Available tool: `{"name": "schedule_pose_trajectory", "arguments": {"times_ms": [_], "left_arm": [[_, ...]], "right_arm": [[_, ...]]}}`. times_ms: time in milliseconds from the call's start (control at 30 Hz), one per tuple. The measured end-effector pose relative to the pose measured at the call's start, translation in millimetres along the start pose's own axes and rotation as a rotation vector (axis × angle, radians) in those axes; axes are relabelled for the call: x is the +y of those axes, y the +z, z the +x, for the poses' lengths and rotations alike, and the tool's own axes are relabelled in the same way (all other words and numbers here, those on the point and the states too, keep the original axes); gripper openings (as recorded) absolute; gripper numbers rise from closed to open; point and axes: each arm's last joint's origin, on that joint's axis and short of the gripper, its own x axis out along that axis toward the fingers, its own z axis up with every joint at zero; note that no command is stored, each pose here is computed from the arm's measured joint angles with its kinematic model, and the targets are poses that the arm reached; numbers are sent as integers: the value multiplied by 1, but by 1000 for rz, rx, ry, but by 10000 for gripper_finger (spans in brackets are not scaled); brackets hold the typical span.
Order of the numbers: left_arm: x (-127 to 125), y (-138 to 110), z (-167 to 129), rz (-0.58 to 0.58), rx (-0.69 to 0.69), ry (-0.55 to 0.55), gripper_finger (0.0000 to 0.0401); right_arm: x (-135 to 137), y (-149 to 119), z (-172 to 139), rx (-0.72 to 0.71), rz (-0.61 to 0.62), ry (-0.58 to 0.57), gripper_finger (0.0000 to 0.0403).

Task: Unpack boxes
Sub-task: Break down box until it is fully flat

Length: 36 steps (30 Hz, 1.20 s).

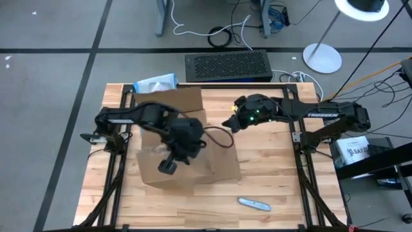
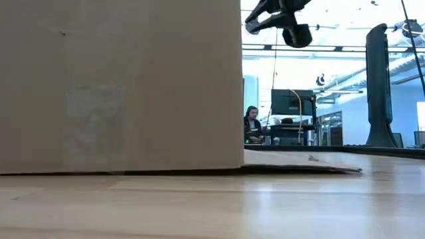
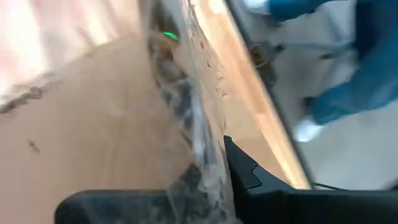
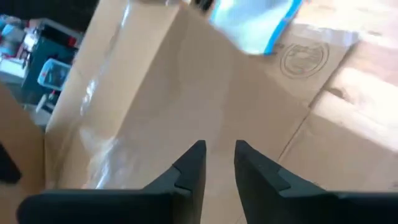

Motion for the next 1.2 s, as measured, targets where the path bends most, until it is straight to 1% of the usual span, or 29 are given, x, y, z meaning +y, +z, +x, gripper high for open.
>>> {"name": "schedule_pose_trajectory", "arguments": {"times_ms": [67, 133, 200, 267, 367, 433, 500, 567, 700, 767, 833, 967, 1033, 1100, 1200], "left_arm": [[-8, -1, -3, 37, -2, 56, 0], [-14, -1, -4, 86, -5, 56, 0], [-17, -1, -3, 107, -7, 56, 0], [-19, 0, -1, 118, -6, 55, 0], [-21, 1, 0, 134, 4, 99, 0], [-22, 1, 1, 154, 6, 102, 0], [-23, 1, 1, 162, 6, 105, 0], [-24, 1, 1, 165, 7, 104, 0], [-27, 1, 2, 177, 11, 118, 0], [-30, 1, 3, 184, 15, 120, 0], [-32, 1, 4, 190, 18, 118, 0], [-34, 1, 4, 195, 17, 116, 0], [-34, 1, 4, 195, 17, 117, 0], [-33, 1, 4, 195, 17, 117, 0], [-32, 1, 4, 188, 17, 118, 0]], "right_arm": [[2, -3, -2, 13, -15, 11, 74], [9, -5, -4, 0, -56, 56, 76], [17, -4, -8, -20, -81, 104, 80], [28, 0, -16, -32, -118, 137, 88], [49, 5, -22, -70, -201, 178, 106], [64, 8, -25, -105, -246, 234, 118], [76, 13, -24, -128, -261, 284, 126], [79, 17, -17, -103, -245, 290, 128], [68, 12, 24, 19, -191, 225, 122], [66, 9, 38, 53, -183, 210, 120], [69, 9, 45, 49, -194, 259, 119], [81, 17, 48, -29, -216, 377, 119], [81, 21, 48, -24, -213, 370, 119], [82, 23, 52, 4, -216, 390, 119], [77, 20, 68, 78, -205, 377, 119]]}}
